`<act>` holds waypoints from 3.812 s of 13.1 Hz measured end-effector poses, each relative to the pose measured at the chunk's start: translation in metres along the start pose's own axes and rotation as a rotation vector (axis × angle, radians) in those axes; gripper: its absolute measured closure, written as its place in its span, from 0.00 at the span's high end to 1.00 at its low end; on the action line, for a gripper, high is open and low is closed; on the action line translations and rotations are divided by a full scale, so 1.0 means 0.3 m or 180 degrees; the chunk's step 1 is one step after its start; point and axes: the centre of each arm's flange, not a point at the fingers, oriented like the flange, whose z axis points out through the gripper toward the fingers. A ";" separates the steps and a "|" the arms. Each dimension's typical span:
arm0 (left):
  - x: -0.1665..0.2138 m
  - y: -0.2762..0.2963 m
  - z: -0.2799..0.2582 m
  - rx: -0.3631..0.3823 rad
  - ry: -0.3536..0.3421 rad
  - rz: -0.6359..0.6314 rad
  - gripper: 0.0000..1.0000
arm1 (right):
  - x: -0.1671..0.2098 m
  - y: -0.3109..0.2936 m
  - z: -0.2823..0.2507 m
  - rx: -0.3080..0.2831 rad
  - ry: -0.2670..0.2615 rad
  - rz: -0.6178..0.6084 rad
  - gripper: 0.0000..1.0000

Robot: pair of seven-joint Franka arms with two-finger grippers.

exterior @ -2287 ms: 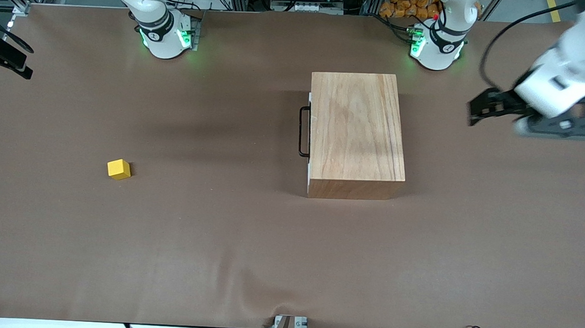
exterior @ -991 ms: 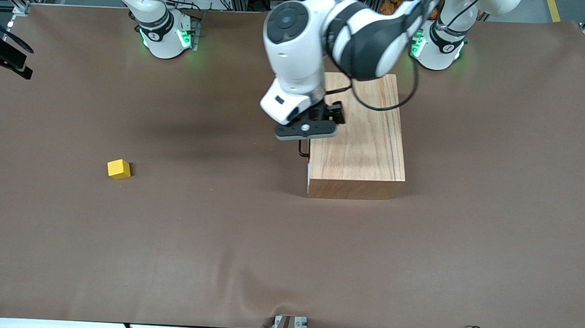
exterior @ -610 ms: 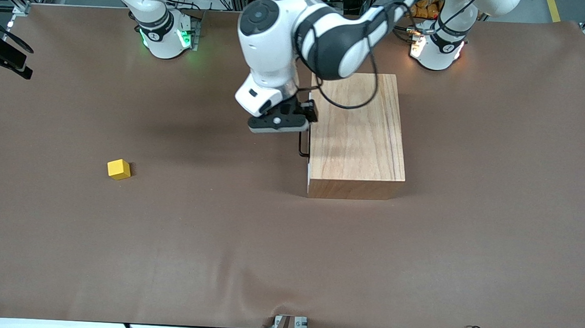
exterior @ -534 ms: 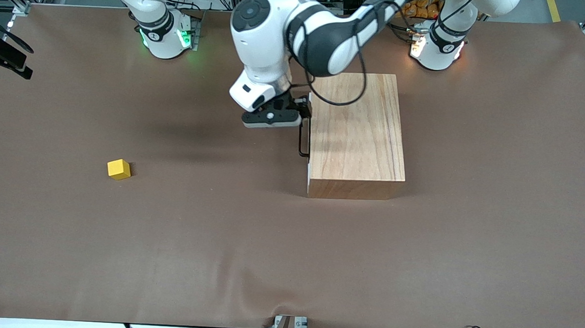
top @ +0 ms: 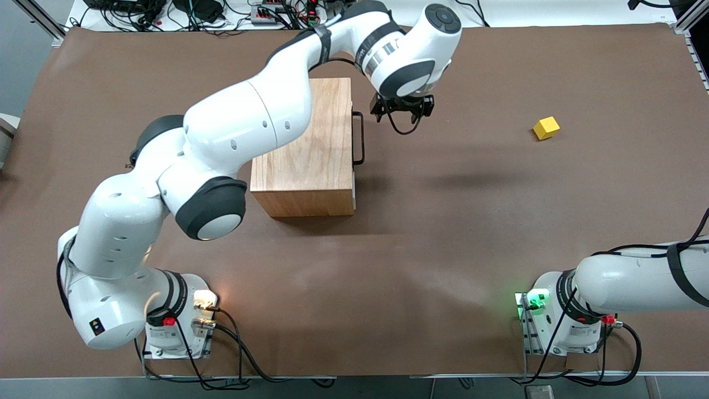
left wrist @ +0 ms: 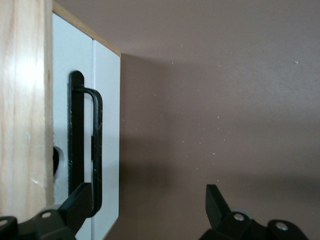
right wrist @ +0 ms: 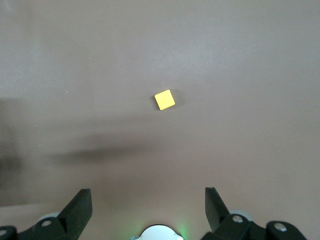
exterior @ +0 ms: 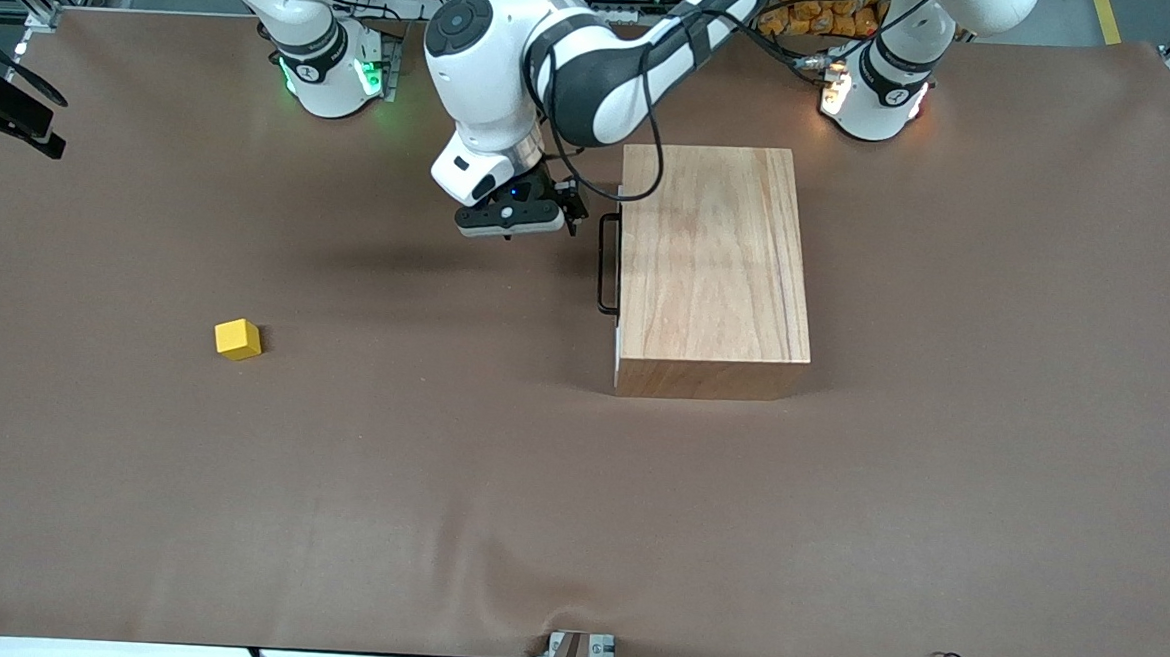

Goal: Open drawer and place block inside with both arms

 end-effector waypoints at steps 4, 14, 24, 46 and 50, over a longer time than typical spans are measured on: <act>0.000 0.006 0.102 0.0187 -0.0069 -0.0023 1.00 | 0.000 0.000 0.000 0.0000 -0.0003 0.0000 1.00; -0.007 -0.014 0.306 0.0683 -0.0280 -0.0203 1.00 | -0.001 0.000 0.001 0.0000 -0.0005 0.0000 1.00; 0.026 -0.026 0.389 0.0750 -0.0314 -0.0279 1.00 | -0.002 0.002 0.002 0.0001 -0.0021 0.0003 1.00; -0.034 0.098 0.326 0.0168 -0.0060 -0.0133 1.00 | -0.003 0.002 0.003 0.0001 -0.0027 0.0004 1.00; -0.035 0.116 0.314 0.0043 -0.0014 -0.0120 1.00 | -0.003 0.002 0.003 0.0001 -0.0028 0.0005 1.00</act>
